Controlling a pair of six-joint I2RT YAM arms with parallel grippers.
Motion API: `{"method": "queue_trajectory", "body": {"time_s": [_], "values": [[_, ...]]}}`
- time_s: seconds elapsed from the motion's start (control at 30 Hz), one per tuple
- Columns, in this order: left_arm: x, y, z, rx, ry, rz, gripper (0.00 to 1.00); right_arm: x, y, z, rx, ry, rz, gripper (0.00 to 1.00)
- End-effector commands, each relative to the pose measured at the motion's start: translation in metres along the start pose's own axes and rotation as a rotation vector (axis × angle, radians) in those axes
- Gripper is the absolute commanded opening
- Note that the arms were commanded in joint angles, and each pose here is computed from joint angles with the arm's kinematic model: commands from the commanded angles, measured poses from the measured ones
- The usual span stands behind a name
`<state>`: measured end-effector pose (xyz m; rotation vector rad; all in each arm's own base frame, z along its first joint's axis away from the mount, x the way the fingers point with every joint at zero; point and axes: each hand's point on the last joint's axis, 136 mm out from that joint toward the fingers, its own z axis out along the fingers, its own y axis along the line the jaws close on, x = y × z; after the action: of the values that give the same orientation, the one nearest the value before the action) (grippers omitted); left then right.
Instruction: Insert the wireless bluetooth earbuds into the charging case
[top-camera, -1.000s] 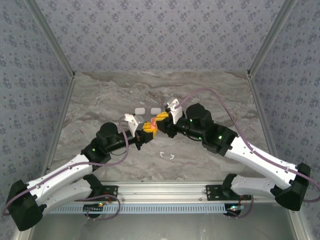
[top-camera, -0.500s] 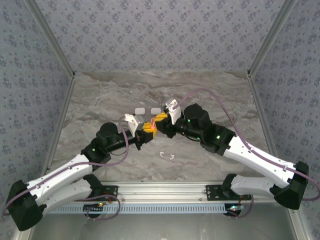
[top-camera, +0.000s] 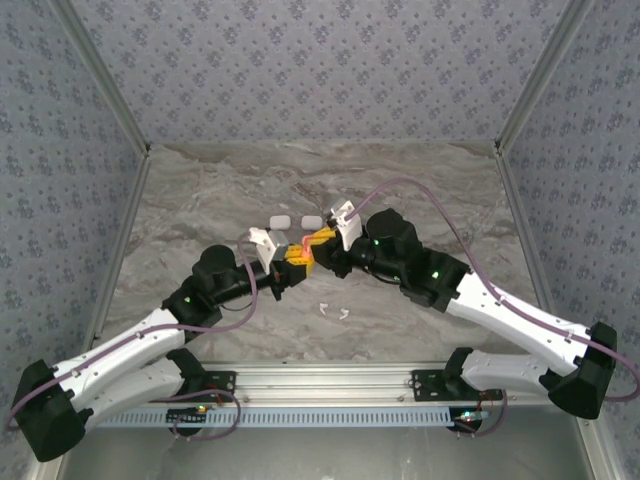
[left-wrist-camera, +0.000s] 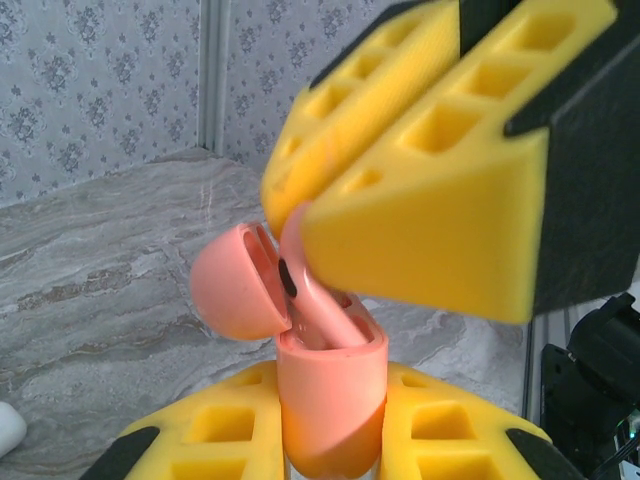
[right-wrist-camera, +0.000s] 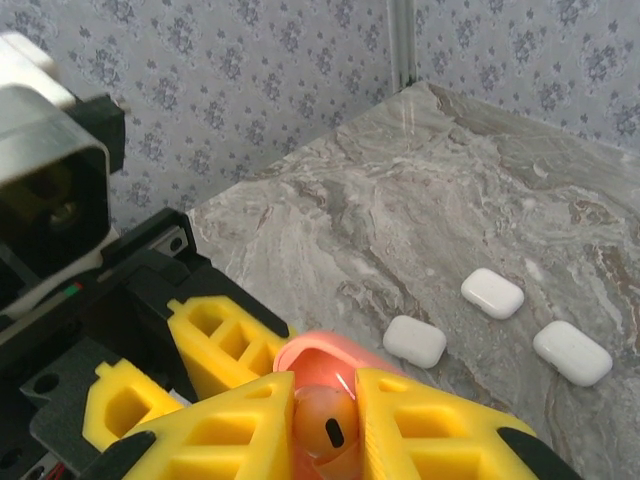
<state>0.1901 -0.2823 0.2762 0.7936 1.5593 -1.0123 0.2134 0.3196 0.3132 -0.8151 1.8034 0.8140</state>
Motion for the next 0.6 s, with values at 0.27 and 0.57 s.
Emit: {"method": "queue_trajectory", "body": {"time_s": [0.27,0.57], "values": [[-0.034,-0.013,-0.005,0.042,-0.098,0.03,0.0,0.009,0.009,-0.001,-0.064,0.027,0.005,0.27],[-0.039,-0.015,-0.005,0.053,-0.117,0.036,0.0,-0.03,0.014,-0.029,-0.149,-0.095,0.067,0.49]]}}
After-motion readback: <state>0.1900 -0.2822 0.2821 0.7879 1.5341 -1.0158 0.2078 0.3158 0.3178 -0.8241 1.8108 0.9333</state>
